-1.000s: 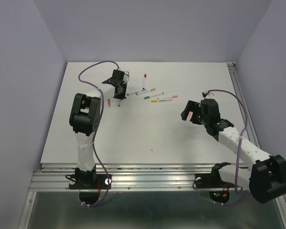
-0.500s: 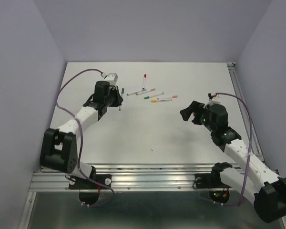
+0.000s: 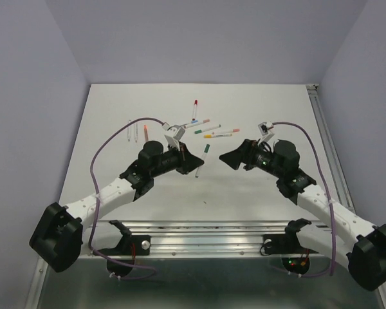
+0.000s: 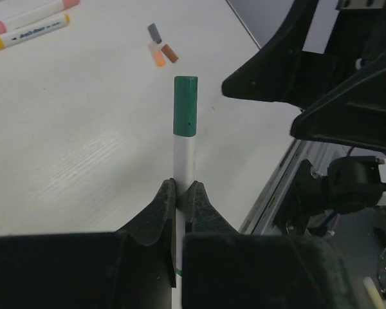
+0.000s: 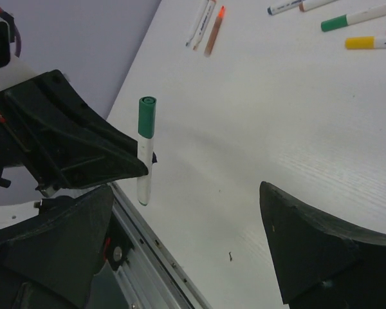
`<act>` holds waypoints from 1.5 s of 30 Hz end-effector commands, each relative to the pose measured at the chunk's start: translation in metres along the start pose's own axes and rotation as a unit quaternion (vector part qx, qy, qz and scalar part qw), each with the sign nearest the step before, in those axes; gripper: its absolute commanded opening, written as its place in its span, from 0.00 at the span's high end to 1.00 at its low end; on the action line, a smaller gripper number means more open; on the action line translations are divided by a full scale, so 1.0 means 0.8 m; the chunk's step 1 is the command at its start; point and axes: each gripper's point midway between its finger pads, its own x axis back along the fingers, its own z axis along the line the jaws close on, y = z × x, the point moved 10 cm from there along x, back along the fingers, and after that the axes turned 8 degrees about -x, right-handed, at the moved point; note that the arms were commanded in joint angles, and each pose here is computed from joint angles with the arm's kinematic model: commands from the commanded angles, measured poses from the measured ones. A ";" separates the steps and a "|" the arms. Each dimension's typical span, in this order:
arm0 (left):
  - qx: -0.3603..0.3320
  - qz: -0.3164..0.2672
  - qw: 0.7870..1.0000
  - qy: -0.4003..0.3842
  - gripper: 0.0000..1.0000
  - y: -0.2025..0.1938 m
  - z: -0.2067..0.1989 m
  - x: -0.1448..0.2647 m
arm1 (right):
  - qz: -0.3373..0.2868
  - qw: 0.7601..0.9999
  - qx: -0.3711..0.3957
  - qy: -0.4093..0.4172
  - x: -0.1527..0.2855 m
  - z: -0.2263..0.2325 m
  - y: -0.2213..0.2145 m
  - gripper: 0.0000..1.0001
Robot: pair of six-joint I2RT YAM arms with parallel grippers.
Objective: Open the pen caps
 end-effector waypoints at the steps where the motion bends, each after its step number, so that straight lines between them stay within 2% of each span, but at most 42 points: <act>1: 0.007 -0.047 0.997 -0.060 1.00 0.013 -0.033 0.002 | -0.019 0.998 0.024 0.052 -0.022 0.043 0.015 0.00; 2: 0.009 -0.043 0.997 -0.067 1.00 0.010 -0.037 0.000 | -0.018 0.998 0.029 0.054 -0.026 0.046 0.014 0.00; 7: 0.021 -0.036 0.996 -0.080 1.00 0.001 -0.046 -0.009 | -0.014 0.998 0.037 0.039 -0.054 0.055 0.001 0.16; 11: 0.023 -0.035 0.996 -0.076 1.00 -0.002 -0.047 -0.009 | -0.024 0.997 0.040 0.058 -0.061 0.064 -0.003 0.23; 20: 0.029 -0.026 0.996 -0.078 1.00 -0.008 -0.050 -0.011 | -0.049 0.996 0.035 0.070 -0.068 0.073 -0.004 0.32; 23: 0.030 -0.026 0.996 -0.077 1.00 -0.008 -0.050 -0.011 | -0.060 0.996 0.031 0.065 -0.069 0.074 -0.001 0.39; 29: 0.033 -0.032 0.996 -0.075 1.00 -0.006 -0.051 -0.010 | -0.048 0.997 0.028 0.047 -0.072 0.071 -0.003 0.63; 31: 0.033 -0.030 0.996 -0.074 1.00 -0.007 -0.051 -0.011 | -0.049 0.998 0.027 0.042 -0.073 0.070 -0.004 0.73; 32: 0.034 -0.028 0.996 -0.075 1.00 -0.007 -0.051 -0.011 | -0.049 0.998 0.026 0.041 -0.073 0.070 -0.005 0.83; 35: 0.034 -0.024 0.996 -0.080 1.00 -0.008 -0.052 -0.011 | -0.046 0.998 0.028 0.038 -0.073 0.069 -0.005 0.92; 36: 0.032 -0.026 0.996 -0.084 1.00 -0.006 -0.053 -0.011 | -0.046 0.998 0.026 0.039 -0.073 0.070 -0.005 0.98; 37: 0.030 -0.024 0.995 -0.091 0.73 -0.005 -0.055 -0.010 | -0.046 0.998 0.021 0.037 -0.073 0.069 -0.006 0.99; 38: 0.030 -0.023 0.995 -0.092 0.58 -0.005 -0.056 -0.010 | -0.046 0.998 0.016 0.035 -0.073 0.069 -0.006 0.99; 39: 0.029 -0.024 0.995 -0.095 0.46 -0.003 -0.057 -0.011 | -0.045 0.998 0.013 0.032 -0.073 0.068 -0.006 0.99; 41: 0.025 -0.027 0.995 -0.095 0.36 -0.001 -0.058 -0.011 | -0.037 0.999 0.005 0.023 -0.076 0.066 -0.009 0.99; 45: 0.016 -0.028 0.995 -0.099 0.35 0.004 -0.059 -0.017 | -0.018 0.999 -0.017 0.035 -0.077 0.069 -0.012 0.99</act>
